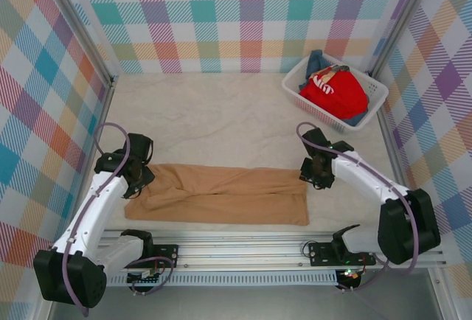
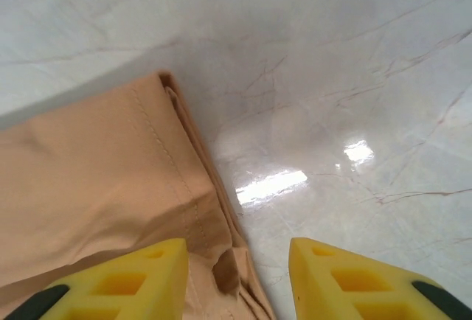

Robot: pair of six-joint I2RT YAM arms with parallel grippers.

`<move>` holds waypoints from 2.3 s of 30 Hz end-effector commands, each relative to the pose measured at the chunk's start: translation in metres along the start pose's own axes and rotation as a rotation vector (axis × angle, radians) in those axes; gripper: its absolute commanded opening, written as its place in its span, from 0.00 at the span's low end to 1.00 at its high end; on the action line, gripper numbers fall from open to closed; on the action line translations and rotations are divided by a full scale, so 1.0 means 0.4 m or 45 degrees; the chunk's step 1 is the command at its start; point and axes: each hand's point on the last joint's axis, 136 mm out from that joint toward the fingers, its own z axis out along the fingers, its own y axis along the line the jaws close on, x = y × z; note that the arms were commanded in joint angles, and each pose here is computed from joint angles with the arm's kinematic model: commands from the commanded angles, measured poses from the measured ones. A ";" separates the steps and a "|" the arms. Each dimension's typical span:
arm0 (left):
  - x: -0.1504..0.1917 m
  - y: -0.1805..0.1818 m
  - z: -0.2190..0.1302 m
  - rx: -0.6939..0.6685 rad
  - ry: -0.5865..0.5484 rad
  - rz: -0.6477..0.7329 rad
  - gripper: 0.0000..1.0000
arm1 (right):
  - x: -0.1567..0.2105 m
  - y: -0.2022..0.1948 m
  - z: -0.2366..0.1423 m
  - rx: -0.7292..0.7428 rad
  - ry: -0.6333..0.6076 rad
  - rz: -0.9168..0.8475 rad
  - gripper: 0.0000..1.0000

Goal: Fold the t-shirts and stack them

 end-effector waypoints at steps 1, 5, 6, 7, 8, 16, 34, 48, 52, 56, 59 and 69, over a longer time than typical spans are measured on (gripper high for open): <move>-0.052 -0.062 -0.018 0.078 -0.028 0.008 0.54 | -0.029 0.029 -0.016 -0.042 -0.048 -0.002 0.34; -0.094 -0.151 0.058 0.157 0.141 -0.003 0.47 | -0.055 0.093 0.013 -0.153 -0.020 -0.031 0.30; -0.101 -0.164 0.080 0.157 0.178 -0.008 0.47 | -0.058 0.097 0.023 -0.149 0.001 -0.018 0.30; -0.114 -0.180 0.105 0.169 0.211 -0.012 0.47 | -0.063 0.101 0.035 -0.151 0.024 -0.004 0.30; -0.123 -0.190 0.132 0.168 0.248 -0.010 0.47 | -0.064 0.102 0.050 -0.146 0.048 0.006 0.30; -0.143 -0.168 0.269 0.055 0.411 0.060 0.49 | -0.066 0.085 0.120 -0.099 0.160 0.078 0.36; -0.165 -0.148 0.323 0.063 0.399 0.005 0.00 | -0.066 0.043 0.173 0.068 0.210 0.091 0.00; -0.227 -0.165 0.349 0.186 0.563 -0.103 0.00 | -0.135 0.066 0.140 0.046 0.118 0.023 0.00; -0.222 -0.173 0.366 0.197 0.586 -0.096 0.05 | -0.139 0.083 0.154 0.029 0.147 0.001 0.07; -0.262 -0.129 0.321 0.106 0.446 -0.109 0.34 | -0.144 0.069 0.125 0.056 0.125 0.010 0.33; -0.287 -0.110 0.250 0.084 0.309 -0.101 0.42 | -0.148 0.057 0.073 0.045 0.060 0.036 0.41; -0.094 -0.242 0.211 0.307 0.485 -0.083 0.31 | -0.029 0.093 0.029 -0.085 0.179 0.162 0.39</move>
